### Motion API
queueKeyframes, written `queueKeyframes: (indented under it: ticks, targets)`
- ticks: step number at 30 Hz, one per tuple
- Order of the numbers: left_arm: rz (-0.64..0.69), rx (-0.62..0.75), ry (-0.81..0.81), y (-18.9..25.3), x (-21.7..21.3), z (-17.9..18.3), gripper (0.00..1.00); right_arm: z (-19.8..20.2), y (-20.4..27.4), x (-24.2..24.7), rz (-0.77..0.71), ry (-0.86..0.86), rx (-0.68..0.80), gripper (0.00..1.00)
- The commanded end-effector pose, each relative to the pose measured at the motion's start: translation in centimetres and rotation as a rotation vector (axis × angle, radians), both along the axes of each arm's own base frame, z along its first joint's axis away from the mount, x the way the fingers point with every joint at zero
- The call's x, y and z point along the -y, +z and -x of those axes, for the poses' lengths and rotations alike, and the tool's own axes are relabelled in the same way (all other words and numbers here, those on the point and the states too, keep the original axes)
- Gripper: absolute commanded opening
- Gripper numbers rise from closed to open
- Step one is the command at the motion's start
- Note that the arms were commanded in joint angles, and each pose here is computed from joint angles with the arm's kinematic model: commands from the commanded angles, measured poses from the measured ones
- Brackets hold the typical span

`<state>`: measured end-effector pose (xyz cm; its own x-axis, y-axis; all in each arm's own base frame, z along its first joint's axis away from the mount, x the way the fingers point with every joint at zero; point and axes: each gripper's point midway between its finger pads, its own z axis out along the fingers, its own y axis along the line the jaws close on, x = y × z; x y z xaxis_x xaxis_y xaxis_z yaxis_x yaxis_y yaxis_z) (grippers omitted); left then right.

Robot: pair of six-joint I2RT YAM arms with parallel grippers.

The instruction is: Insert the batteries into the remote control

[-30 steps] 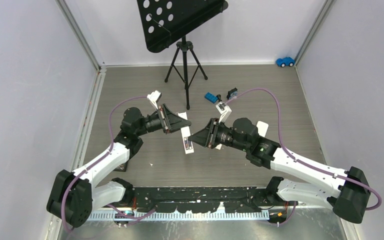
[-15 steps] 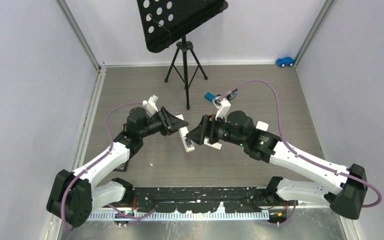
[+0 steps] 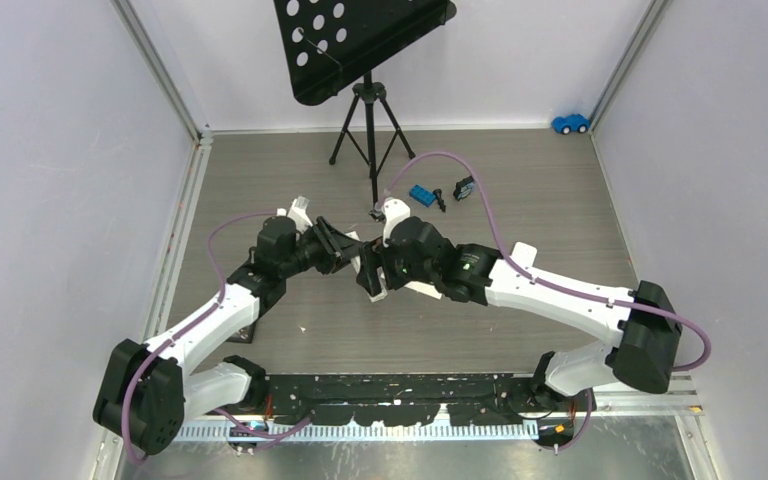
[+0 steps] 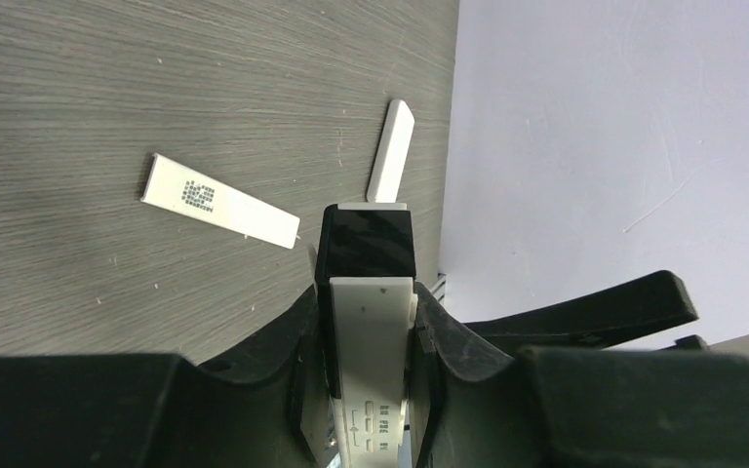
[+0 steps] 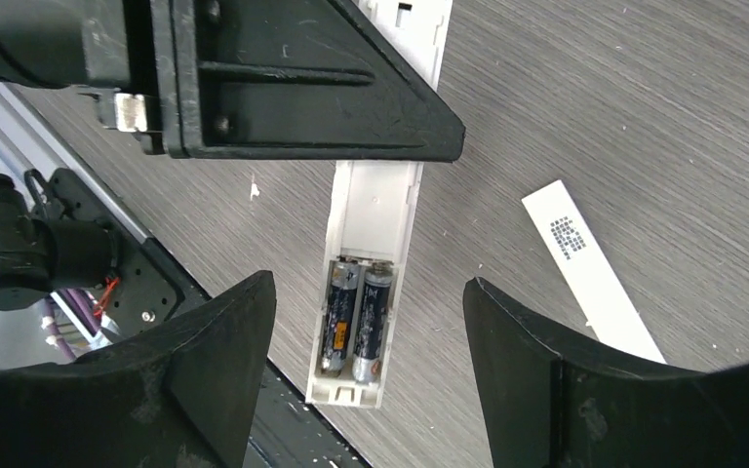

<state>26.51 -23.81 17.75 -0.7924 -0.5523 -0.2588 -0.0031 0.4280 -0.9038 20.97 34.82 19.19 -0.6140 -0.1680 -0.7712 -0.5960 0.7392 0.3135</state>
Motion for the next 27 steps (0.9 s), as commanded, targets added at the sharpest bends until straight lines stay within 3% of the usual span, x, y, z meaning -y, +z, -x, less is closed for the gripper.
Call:
queueKeyframes:
  ticks: [1,5,9,11,15,18,19,23,27]
  targets:
    - [0.05,0.046,0.023,2.3,0.1,-0.7,0.04,-0.3,0.9,-1.6,0.009,0.082,0.041,0.74]
    - [0.084,0.05,0.007,2.6,0.3,-0.4,0.08,-0.2,0.0,-2.2,0.02,0.104,0.011,0.67]
    - [0.077,0.04,0.007,1.9,0.2,-0.2,0.16,-0.6,-0.6,-2.1,0.033,0.097,-0.016,0.31]
    - [0.068,0.027,0.02,1.3,0.0,-0.3,0.26,-0.2,-0.9,-2.0,0.032,0.132,-0.03,0.16]
    - [-0.001,0.013,0.041,-0.5,-0.9,-0.4,0.64,0.6,-2.5,-1.3,0.075,0.213,-0.027,0.1]
    - [-0.099,-0.024,0.084,-2.7,-3.0,-0.7,0.82,1.4,-5.1,0.0,0.169,0.298,-0.023,0.03]
    - [-0.12,-0.039,0.109,-3.3,-4.1,-0.9,0.97,1.5,-6.2,0.6,0.217,0.313,-0.032,0.02]
    - [-0.175,-0.07,0.184,-4.7,-7.6,-1.0,1.0,1.9,-9.8,3.0,0.396,0.345,-0.088,0.01]
    - [-0.317,-0.077,0.211,-5.7,-9.7,-0.9,1.0,2.2,-11.8,4.4,0.49,0.376,-0.109,0.05]
